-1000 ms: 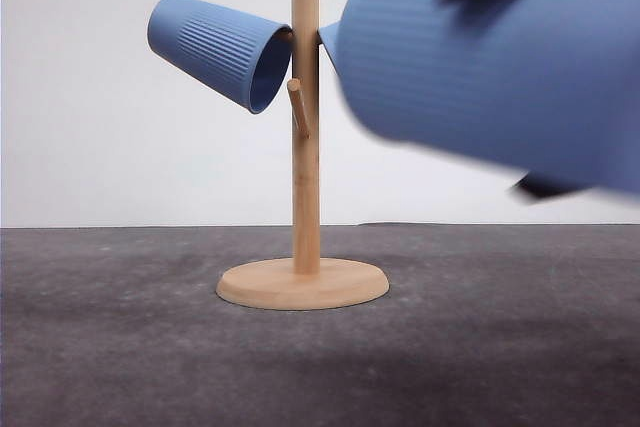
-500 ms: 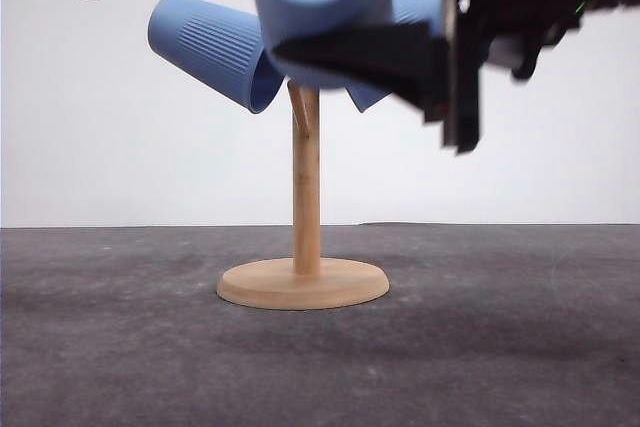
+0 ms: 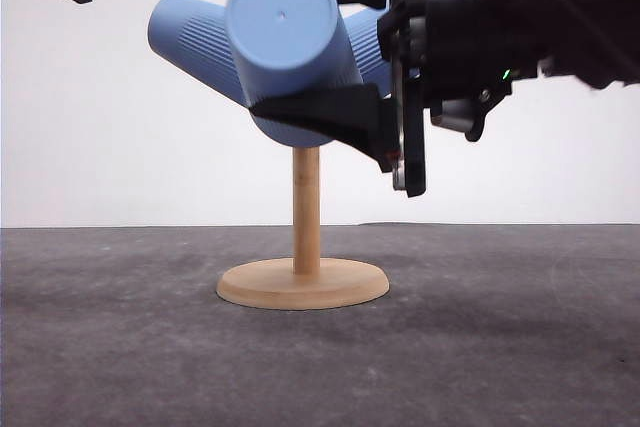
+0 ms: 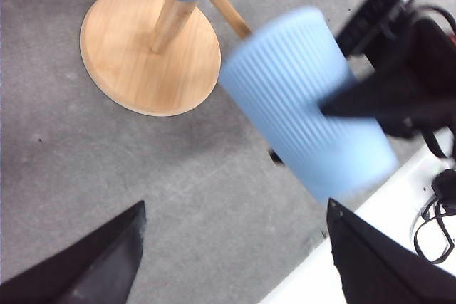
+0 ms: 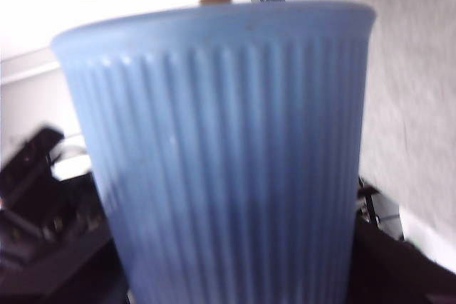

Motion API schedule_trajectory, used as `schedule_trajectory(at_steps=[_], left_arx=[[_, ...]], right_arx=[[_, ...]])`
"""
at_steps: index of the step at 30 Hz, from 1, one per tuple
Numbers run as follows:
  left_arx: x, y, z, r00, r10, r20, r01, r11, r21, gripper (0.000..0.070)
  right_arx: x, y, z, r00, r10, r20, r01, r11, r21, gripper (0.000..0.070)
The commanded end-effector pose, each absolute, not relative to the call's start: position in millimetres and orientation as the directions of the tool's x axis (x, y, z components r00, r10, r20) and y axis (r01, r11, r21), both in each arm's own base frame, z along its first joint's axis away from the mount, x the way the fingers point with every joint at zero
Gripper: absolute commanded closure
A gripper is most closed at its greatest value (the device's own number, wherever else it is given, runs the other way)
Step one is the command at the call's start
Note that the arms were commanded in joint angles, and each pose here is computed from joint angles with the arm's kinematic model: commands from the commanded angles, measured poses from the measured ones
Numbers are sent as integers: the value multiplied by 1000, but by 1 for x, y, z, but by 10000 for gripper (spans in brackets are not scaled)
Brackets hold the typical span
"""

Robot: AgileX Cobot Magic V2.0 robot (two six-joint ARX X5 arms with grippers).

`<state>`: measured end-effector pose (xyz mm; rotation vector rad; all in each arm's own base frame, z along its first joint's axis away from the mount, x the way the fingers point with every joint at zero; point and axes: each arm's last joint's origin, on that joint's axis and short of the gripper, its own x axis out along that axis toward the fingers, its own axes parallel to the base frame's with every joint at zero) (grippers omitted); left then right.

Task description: Place three cups

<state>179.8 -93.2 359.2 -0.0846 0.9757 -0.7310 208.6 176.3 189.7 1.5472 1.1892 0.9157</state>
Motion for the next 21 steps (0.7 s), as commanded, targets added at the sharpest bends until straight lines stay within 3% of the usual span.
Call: schedule_trajectory(at_steps=[1, 11, 17, 21], left_arx=[[181, -95, 366, 358, -609, -708, 545, 752, -371, 214], [182, -95, 366, 363, -611, -704, 547, 751, -370, 214], [181, -95, 366, 362, -611, -704, 543, 752, -373, 214], [181, -95, 366, 362, -611, -704, 544, 752, -373, 214]], right_arx=[[216, 175, 190, 252, 967, 23, 260, -90, 961, 282], [244, 175, 183, 221, 975, 4, 281, -67, 957, 267], [249, 178, 184, 233, 972, 7, 276, -73, 958, 145], [249, 178, 184, 221, 975, 7, 277, -70, 958, 135]])
